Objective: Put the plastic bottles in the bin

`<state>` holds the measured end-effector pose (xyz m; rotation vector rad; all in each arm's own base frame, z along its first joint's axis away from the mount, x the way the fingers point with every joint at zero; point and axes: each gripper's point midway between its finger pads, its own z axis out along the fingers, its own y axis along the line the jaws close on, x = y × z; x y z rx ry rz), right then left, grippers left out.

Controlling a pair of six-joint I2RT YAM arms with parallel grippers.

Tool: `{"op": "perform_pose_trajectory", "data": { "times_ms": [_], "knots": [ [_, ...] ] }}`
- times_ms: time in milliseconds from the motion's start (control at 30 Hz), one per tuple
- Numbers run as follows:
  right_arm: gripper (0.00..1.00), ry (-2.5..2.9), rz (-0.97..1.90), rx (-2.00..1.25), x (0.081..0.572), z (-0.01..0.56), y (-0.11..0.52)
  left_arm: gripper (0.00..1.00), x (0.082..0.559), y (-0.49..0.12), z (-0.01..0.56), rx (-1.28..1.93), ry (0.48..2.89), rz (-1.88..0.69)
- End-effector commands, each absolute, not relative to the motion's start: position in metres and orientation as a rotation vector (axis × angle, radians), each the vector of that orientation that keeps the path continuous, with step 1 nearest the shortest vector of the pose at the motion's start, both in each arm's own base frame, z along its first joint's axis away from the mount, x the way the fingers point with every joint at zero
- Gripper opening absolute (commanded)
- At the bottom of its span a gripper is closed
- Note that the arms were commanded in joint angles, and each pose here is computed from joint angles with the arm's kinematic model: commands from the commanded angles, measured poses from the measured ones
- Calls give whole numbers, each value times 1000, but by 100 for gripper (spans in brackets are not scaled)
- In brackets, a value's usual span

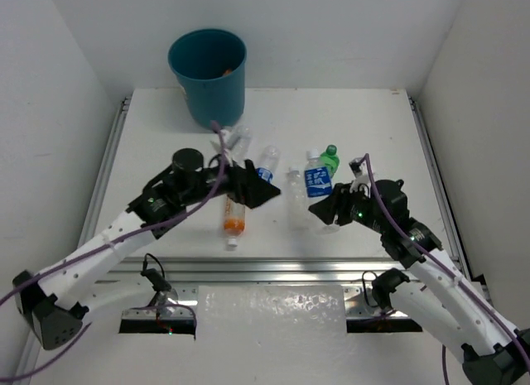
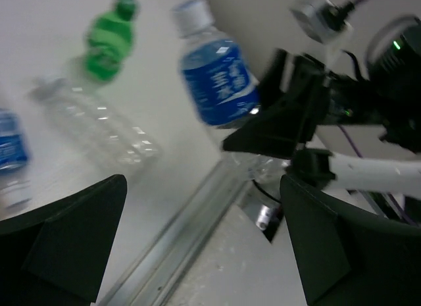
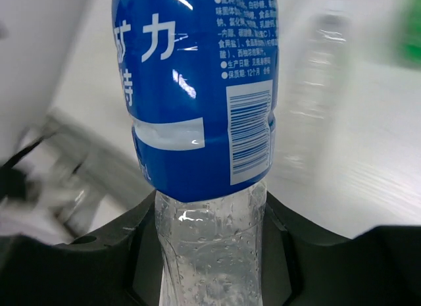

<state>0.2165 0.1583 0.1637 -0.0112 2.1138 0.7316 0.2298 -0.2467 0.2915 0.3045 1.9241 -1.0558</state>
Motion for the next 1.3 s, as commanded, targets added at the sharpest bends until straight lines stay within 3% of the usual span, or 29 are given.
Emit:
{"op": "perform_pose_trajectory", "data": {
  "times_ms": [0, 200, 433, 500, 533, 633, 667, 700, 733, 867, 1033, 1133, 1200, 1267],
  "knots": [
    [20, 1828, 1147, -649, 165, 238, 220, 100, 190, -313, 345, 533, 1715, -1319],
    [20, 1581, 1338, -819, 129, 286, 232, 100, 177, -356, 348, 608, 1695, -1335],
    [21, 1535, 1391, -907, 115, 288, 234, 100, 182, -362, 355, 588, 1677, -1331],
    [21, 1515, 1420, -944, 108, 289, 235, 95, 180, -364, 362, 600, 1644, -1354],
    [22, 1514, 1416, -939, 109, 290, 235, 89, 179, -366, 364, 612, 1633, -1364],
    [39, 1525, 1379, -900, 117, 290, 234, 11, 178, -366, 374, 615, 1604, -1380],
    [68, 1537, 1331, -846, 126, 292, 232, 0, 180, -365, 376, 599, 1605, -1367],
    [87, 1575, 1296, -813, 131, 287, 229, 0, 191, -358, 374, 536, 1636, -1300],
    [99, 1599, 1231, -746, 143, 288, 225, 0, 203, -350, 384, 468, 1635, -1241],
    [99, 1762, 953, -537, 177, 263, 195, 0, 285, -270, 415, 26, 1640, -827],
    [99, 1906, 719, -359, 198, 241, 161, 0, 363, -126, 482, -425, 1479, -351],
    [99, 1934, 712, -363, 192, 237, 157, 1, 414, -77, 491, -529, 1396, -94],
    [99, 1940, 722, -372, 188, 235, 157, 4, 443, -43, 517, -570, 1279, -86],
    [99, 1964, 714, -369, 184, 230, 155, 6, 497, -39, 499, -529, 1301, -28]
  ]
}}
